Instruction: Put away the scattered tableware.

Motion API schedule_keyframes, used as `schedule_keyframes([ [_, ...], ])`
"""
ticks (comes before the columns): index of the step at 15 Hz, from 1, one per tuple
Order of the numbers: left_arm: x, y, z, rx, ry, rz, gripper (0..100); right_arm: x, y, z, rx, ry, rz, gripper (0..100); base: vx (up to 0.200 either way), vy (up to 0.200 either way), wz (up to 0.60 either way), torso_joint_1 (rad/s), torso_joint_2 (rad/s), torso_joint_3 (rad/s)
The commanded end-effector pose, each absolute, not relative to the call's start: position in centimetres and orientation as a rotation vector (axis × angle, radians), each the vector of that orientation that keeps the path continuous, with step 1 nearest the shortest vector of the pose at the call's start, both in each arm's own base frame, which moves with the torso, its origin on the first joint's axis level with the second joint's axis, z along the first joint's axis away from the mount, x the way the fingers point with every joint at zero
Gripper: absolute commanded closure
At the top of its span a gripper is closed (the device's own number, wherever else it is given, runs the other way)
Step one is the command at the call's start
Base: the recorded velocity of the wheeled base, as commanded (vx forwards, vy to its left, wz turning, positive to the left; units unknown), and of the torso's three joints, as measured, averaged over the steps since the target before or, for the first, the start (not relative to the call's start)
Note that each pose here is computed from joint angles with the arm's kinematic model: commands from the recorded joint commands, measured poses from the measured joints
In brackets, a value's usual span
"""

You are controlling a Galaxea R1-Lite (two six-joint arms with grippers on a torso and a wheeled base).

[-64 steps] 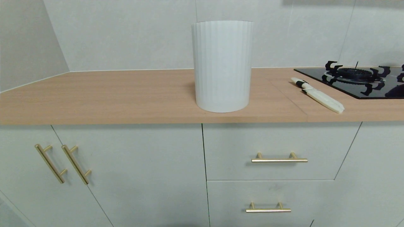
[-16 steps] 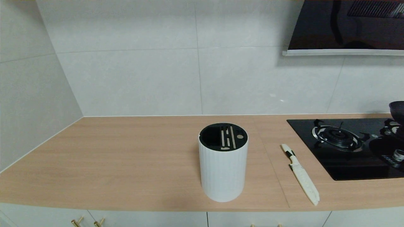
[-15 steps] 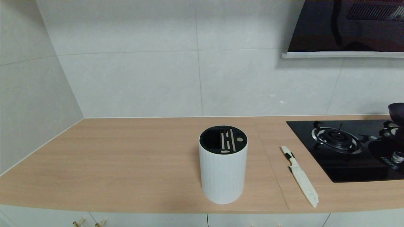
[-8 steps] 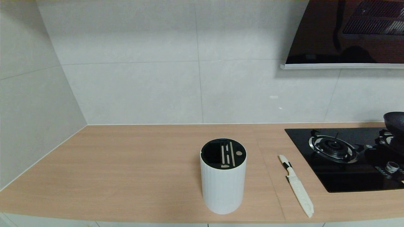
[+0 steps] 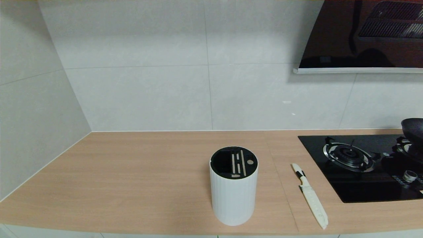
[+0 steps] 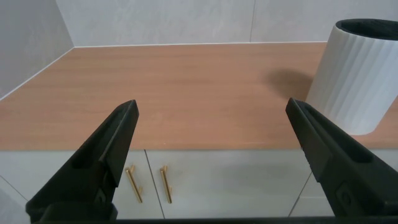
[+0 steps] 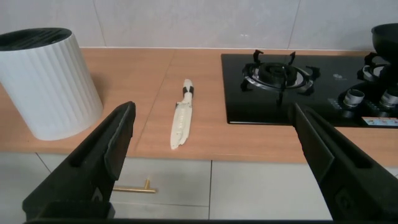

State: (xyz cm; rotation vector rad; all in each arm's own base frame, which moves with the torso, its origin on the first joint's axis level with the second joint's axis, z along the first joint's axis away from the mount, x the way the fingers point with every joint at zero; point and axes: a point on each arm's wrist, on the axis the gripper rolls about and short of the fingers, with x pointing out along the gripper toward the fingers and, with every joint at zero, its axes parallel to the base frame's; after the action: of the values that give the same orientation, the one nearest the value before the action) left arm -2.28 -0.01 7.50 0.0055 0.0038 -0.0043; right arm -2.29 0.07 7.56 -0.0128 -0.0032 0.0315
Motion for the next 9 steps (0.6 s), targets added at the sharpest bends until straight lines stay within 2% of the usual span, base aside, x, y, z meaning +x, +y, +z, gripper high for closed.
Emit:
schedule_keyframes([
  [1, -2.3, 0.0, 7.5, 0.006, 0.005, -0.005, 0, -2.3, 0.1, 7.6, -0.014, -0.002, 0.032, 0, 0.0, 0.0, 0.0, 0.0, 0.0, 0.0],
  [8, -2.3, 0.0, 7.5, 0.006, 0.005, -0.005, 0, -2.3, 0.1, 7.9, -0.006, -0.02, 0.028, 0, 0.0, 0.0, 0.0, 0.0, 0.0, 0.0],
  [9, -2.3, 0.0, 7.5, 0.006, 0.005, -0.005, 0, -3.0, 0.1, 10.1, 0.023, -0.113, 0.035, 0, 0.0, 0.0, 0.0, 0.0, 0.0, 0.0],
])
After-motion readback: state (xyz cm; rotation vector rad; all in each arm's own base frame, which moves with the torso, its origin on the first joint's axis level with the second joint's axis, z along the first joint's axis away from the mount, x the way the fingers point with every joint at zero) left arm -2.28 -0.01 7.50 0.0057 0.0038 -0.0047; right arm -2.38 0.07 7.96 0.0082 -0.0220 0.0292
